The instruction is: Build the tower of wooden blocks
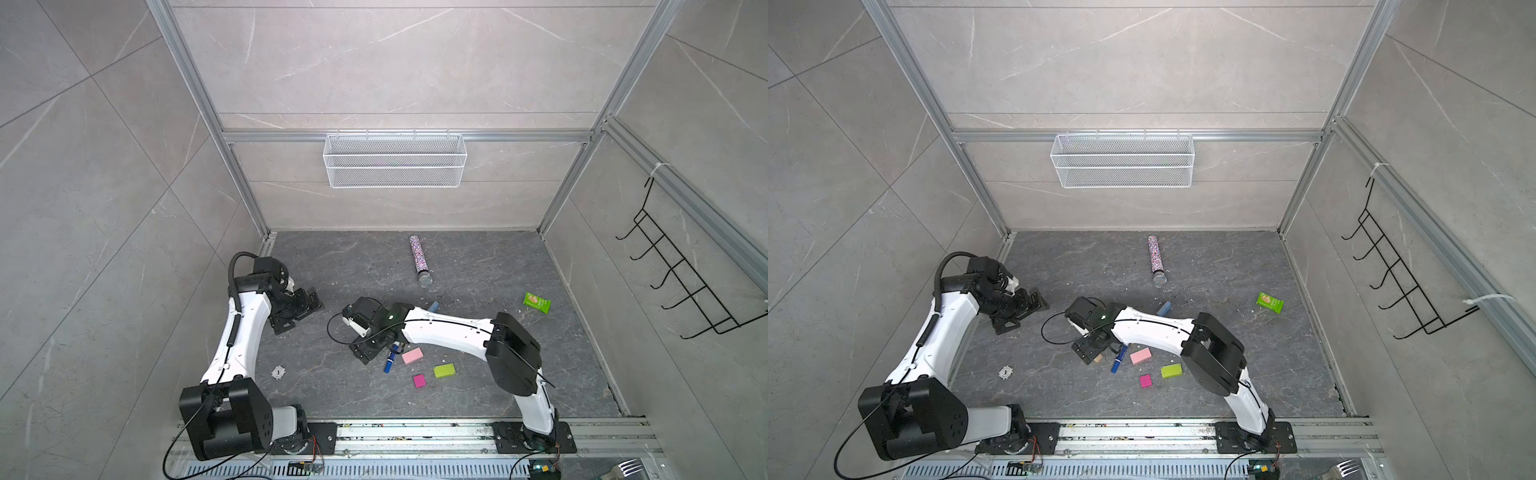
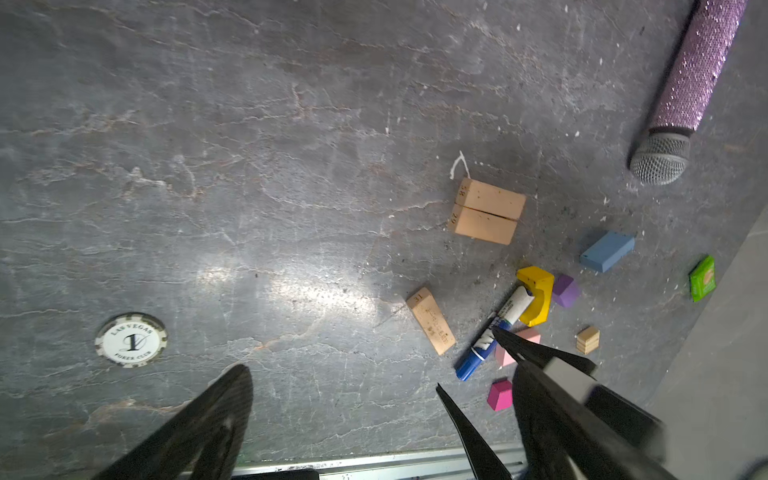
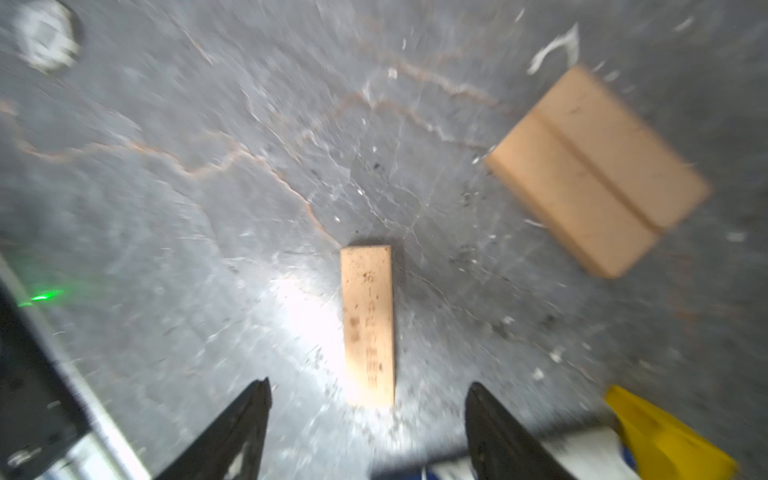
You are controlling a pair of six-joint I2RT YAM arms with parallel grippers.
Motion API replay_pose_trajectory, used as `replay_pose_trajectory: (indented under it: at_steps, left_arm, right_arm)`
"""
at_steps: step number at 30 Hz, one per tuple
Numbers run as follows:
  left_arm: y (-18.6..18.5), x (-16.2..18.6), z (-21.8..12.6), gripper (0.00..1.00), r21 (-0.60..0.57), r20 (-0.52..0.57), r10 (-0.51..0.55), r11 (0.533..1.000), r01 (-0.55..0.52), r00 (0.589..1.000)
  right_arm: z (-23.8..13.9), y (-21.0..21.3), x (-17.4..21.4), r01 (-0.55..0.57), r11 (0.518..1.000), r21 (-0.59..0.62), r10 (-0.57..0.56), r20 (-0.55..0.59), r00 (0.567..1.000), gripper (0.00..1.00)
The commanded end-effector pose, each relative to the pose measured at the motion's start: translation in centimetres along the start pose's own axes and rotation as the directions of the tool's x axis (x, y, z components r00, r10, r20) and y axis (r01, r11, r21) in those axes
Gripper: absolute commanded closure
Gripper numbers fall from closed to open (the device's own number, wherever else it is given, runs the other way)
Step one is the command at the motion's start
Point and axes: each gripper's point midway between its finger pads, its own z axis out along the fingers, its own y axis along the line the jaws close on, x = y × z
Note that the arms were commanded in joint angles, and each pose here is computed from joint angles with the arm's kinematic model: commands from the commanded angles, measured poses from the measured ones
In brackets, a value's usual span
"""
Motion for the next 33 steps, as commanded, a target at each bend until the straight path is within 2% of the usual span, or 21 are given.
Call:
replay_pose_trajectory:
  at_steps: [1,3,5,10,16,21,23,29,33]
  left_arm:
    - [-2.3,-0.4,-0.4,0.01,0.023,0.016,0.072,0.997,-0.072,0.997]
    - [-3.3,-0.2,-0.1,0.0,0.012,0.016,0.126,0.992,-0.126,0.992]
    - [-4.3,0.1,0.4,0.0,0.004,0.007,0.174,0.985,-0.174,0.985]
    - [-8.0,1.9,2.2,0.0,0.064,-0.039,0.317,0.947,-0.314,0.948]
    - [-9.8,3.7,5.0,0.0,0.068,-0.072,0.455,0.89,-0.451,0.887]
    - [-10.1,5.4,7.1,0.0,0.018,-0.103,0.602,0.797,-0.604,0.792]
    - [-9.3,5.6,8.0,0.0,-0.029,-0.133,0.613,0.783,-0.621,0.779]
    - [-9.2,7.3,10.9,0.0,-0.063,-0.175,0.672,0.722,-0.689,0.72]
    - [-8.5,7.9,12.2,0.0,-0.082,-0.185,0.672,0.716,-0.693,0.717]
  right_arm:
    - [-3.6,-1.1,0.1,-0.058,0.998,0.025,0.057,0.04,0.998,0.21]
    - [-5.0,-1.8,0.7,-0.089,0.996,0.02,0.087,0.062,0.994,0.09]
    - [-6.5,-2.4,1.1,-0.116,0.993,0.007,0.115,0.089,0.989,0.01]
    - [-10.1,-4.1,2.3,-0.168,0.986,-0.02,0.169,0.126,0.978,0.01]
    - [-13.8,-4.3,3.1,-0.196,0.968,-0.159,0.221,0.162,0.962,0.01]
    - [-15.5,-5.3,4.2,-0.22,0.958,-0.183,0.253,0.186,0.949,0.01]
    - [-15.9,-5.6,4.7,-0.227,0.956,-0.185,0.262,0.192,0.946,0.01]
    - [-16.1,-6.4,6.0,-0.246,0.952,-0.183,0.28,0.188,0.941,0.01]
    - [-16.0,-6.6,6.4,-0.247,0.952,-0.181,0.278,0.176,0.944,0.01]
